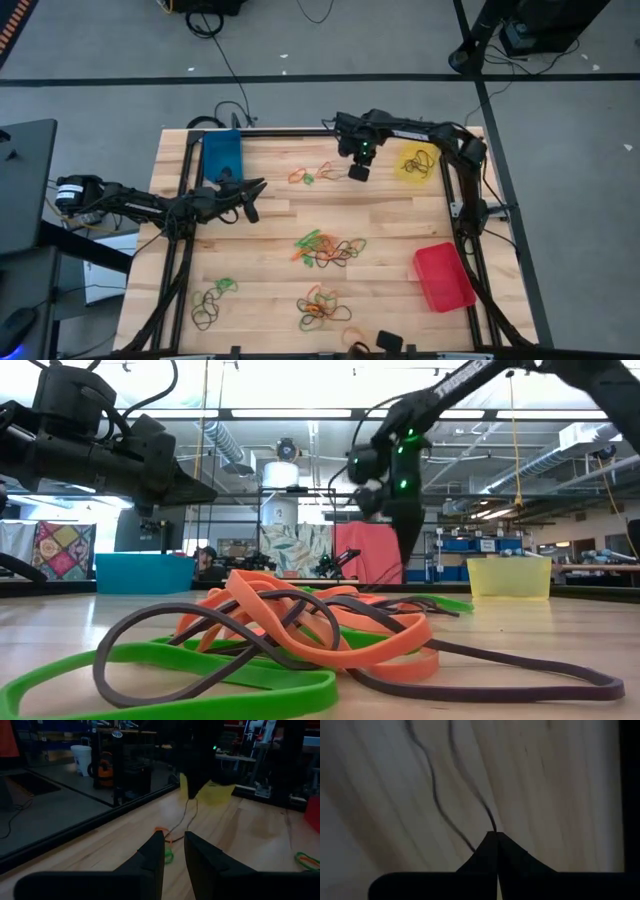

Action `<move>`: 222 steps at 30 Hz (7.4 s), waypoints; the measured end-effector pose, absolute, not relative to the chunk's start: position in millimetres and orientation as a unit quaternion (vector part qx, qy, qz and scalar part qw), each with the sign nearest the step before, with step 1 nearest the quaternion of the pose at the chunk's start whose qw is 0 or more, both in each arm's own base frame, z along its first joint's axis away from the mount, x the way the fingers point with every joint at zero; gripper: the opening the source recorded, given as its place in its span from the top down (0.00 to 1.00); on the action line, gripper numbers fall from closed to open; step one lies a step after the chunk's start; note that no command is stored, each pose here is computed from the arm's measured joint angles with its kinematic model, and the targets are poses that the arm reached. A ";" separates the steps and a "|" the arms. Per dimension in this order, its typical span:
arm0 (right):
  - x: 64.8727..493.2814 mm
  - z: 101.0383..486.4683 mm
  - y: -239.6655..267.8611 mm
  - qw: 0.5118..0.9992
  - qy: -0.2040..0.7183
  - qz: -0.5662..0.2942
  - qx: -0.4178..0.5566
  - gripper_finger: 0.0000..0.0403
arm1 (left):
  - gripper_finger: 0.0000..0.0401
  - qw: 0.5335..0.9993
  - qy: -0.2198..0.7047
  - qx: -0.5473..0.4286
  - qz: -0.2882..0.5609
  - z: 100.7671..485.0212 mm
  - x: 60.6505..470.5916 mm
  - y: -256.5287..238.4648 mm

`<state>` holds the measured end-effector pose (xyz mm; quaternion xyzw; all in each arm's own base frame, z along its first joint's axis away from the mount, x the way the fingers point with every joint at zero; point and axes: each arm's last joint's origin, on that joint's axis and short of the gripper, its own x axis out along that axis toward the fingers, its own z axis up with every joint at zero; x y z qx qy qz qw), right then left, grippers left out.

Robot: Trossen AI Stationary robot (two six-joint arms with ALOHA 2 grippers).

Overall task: Sort rubber bands into baskets
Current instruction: Put the brown rubber band into the yellow bin

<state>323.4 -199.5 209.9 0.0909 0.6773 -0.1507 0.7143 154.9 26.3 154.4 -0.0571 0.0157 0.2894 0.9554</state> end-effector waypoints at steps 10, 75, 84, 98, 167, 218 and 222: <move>268.6 300.3 -170.9 0.707 0.657 -0.252 0.064 0.99 | 0.80 0.955 0.009 -0.070 0.290 155.0 155.0 26.3; 218.0 198.0 -211.6 0.600 0.720 -0.278 0.211 0.82 | 0.80 0.958 0.018 -0.064 0.280 153.6 155.2 25.8; 220.1 229.0 -202.2 0.664 0.651 -0.303 0.208 0.82 | 0.80 0.957 0.017 -0.069 0.280 153.7 155.3 25.7; 311.3 208.4 -137.8 0.793 0.578 -0.157 0.117 0.82 | 0.80 0.972 0.023 -0.075 0.220 154.1 157.1 26.8; 320.2 132.6 -66.4 0.907 0.403 -0.118 0.038 0.82 | 0.80 0.700 0.619 -0.326 0.147 160.5 110.1 -157.2; 319.4 131.7 -65.3 0.904 0.411 -0.112 0.029 0.82 | 1.00 0.738 0.493 -0.229 0.400 269.1 116.6 -73.3; 319.6 131.8 -64.7 0.905 0.410 -0.108 0.030 0.82 | 1.00 0.712 0.467 -0.239 0.466 273.1 117.7 -48.8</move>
